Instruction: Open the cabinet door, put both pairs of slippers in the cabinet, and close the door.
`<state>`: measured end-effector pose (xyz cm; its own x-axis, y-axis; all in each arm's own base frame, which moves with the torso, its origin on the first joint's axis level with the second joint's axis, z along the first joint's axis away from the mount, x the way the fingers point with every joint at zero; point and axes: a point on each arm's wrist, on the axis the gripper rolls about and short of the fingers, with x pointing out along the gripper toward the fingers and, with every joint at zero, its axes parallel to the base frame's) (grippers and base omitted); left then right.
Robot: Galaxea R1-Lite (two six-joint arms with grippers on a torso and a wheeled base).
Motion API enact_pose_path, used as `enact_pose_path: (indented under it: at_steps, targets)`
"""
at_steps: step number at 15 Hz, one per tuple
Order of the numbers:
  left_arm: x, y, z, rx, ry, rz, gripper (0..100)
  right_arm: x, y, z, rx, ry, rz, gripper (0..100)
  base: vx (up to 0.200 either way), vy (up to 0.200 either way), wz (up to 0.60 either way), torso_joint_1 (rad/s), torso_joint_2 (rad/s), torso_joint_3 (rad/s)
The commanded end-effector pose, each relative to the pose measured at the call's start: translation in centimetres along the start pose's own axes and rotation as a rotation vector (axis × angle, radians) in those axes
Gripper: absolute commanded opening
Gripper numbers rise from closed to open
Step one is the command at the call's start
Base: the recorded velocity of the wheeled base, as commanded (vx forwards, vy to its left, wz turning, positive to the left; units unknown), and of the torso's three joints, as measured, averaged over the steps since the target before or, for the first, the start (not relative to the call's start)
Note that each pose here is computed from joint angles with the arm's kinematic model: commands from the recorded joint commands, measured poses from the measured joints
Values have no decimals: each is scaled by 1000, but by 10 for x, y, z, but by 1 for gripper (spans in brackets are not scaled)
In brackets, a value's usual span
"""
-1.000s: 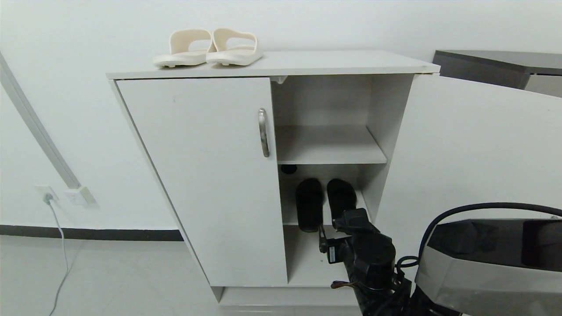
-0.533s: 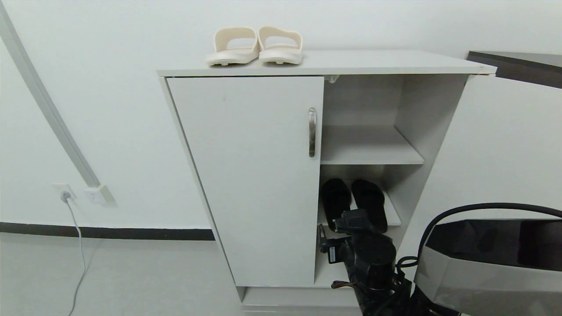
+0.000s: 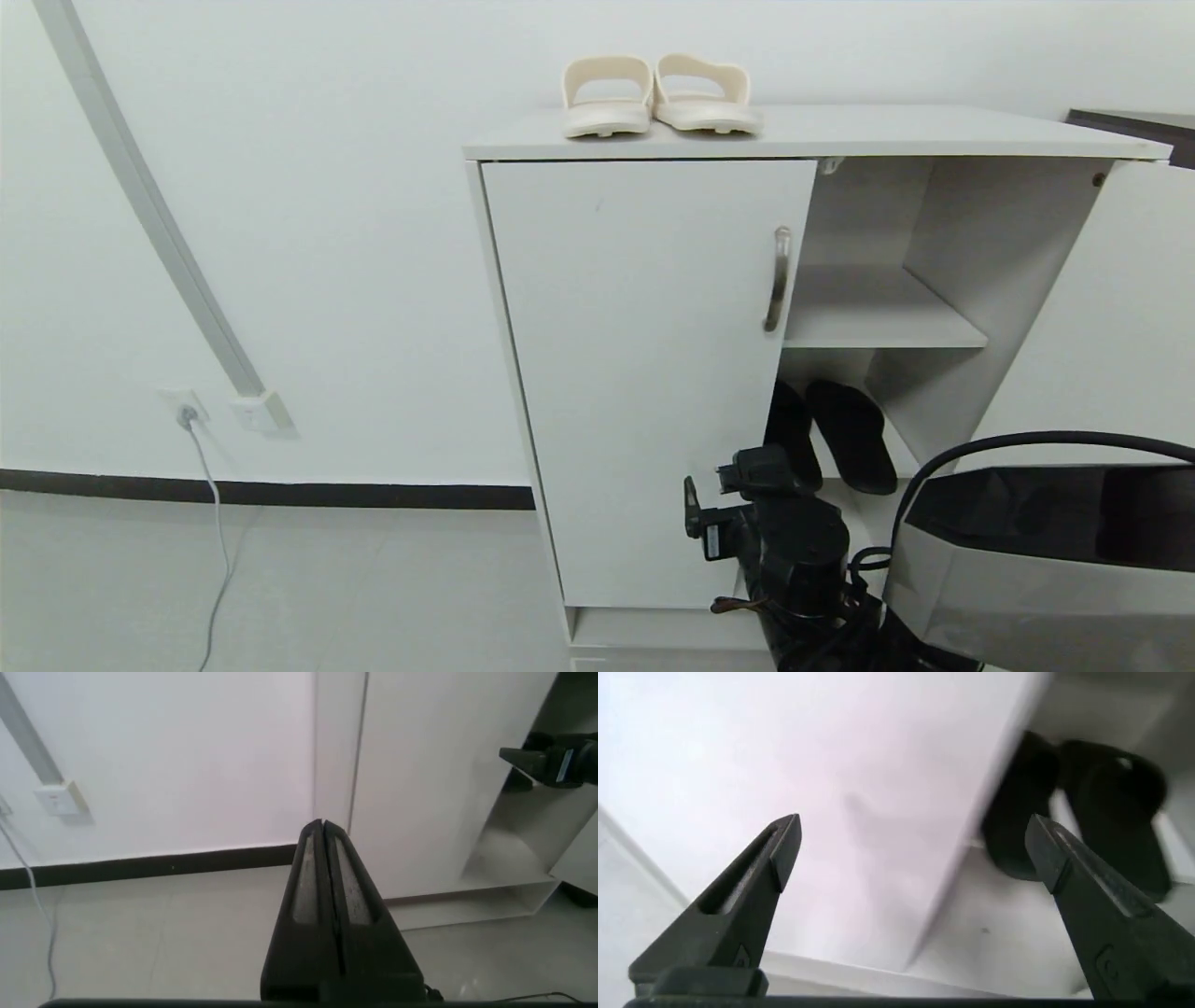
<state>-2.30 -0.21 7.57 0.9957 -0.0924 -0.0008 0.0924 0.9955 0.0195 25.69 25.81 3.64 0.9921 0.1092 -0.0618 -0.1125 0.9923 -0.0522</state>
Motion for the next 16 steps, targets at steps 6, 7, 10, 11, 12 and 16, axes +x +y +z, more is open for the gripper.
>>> enact_pose_path:
  at_steps: [6,7,10,11,12,16]
  targets:
    - [0,0,0,0,2,0,0,8,-8,-2,12,-7,-15,100,0,67,0,2,1,2]
    - [0,0,0,0,2,0,0,8,-9,-2,13,-8,5,100,0,0,0,0,0,0]
    - [0,0,0,0,2,0,0,7,-11,-5,3,1,22,100,0,0,0,0,0,0]
    - [0,0,0,0,2,0,0,5,-11,-7,-5,11,27,100,0,0,0,0,0,0]
    - [0,0,0,0,2,0,0,4,-12,-9,-15,19,47,100,0,0,0,0,0,0]
    - [0,0,0,0,2,0,0,3,-12,-16,-33,40,52,100,0,0,0,0,0,0]
